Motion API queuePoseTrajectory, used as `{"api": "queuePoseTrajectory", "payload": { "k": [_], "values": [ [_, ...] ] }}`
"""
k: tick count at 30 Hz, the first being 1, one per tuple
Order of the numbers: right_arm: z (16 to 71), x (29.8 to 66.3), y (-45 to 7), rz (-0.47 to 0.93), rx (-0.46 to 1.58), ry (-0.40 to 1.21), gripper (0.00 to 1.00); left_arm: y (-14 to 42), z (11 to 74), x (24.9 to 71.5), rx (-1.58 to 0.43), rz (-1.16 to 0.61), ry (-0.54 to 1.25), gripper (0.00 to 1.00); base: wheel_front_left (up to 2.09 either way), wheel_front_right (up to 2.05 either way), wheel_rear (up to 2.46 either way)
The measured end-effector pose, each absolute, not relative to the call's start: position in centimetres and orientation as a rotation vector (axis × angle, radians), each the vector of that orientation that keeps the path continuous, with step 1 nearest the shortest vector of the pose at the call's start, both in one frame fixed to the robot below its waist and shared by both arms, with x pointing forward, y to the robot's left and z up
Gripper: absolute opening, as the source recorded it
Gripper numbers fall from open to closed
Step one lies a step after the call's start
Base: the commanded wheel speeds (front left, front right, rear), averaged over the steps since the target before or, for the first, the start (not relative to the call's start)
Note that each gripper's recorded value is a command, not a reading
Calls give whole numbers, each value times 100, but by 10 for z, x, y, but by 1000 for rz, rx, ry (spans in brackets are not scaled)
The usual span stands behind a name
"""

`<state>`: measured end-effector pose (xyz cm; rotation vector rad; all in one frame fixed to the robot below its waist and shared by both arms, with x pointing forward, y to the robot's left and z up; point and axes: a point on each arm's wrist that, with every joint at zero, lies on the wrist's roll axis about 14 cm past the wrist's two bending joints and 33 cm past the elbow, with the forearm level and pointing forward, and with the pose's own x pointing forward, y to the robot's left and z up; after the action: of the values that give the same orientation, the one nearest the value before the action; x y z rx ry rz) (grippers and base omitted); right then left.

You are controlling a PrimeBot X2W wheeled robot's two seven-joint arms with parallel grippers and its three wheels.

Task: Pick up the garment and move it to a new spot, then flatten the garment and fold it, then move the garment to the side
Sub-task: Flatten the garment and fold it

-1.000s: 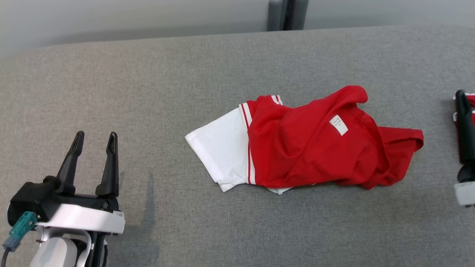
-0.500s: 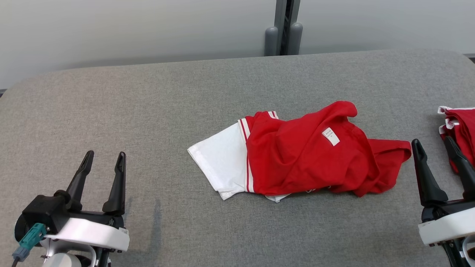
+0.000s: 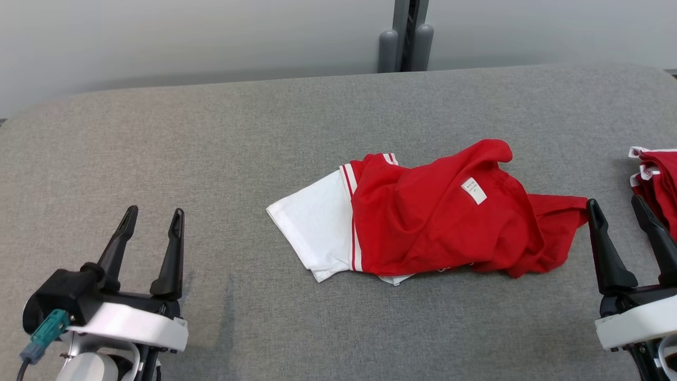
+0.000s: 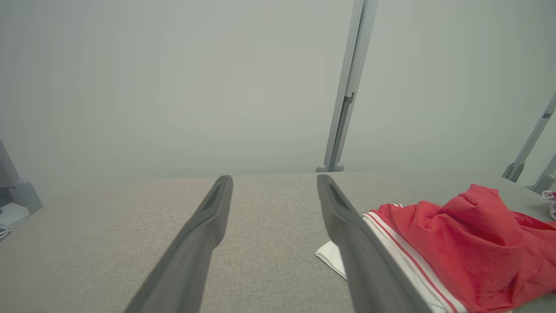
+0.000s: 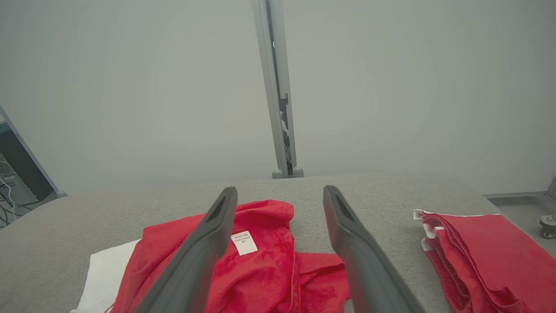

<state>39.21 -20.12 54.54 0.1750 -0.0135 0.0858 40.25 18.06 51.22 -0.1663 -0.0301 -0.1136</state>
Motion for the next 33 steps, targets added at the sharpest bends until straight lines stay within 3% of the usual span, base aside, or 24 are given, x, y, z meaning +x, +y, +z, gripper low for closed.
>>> {"api": "queuePoseTrajectory", "payload": {
  "k": [8, 21, 33],
  "values": [
    [537, 400, -202, 78, 178, 8, 100, 139, 518, 436, -125, -279, -14, 100, 0, 0, 0],
    [504, 409, -214, 26, 185, 80, 100, 78, 410, 468, -182, -450, 450, 100, 0, 0, 0],
    [485, 408, -228, -18, 182, 125, 100, 77, 366, 473, -177, -448, 594, 100, 0, 0, 0]
  ]
}}
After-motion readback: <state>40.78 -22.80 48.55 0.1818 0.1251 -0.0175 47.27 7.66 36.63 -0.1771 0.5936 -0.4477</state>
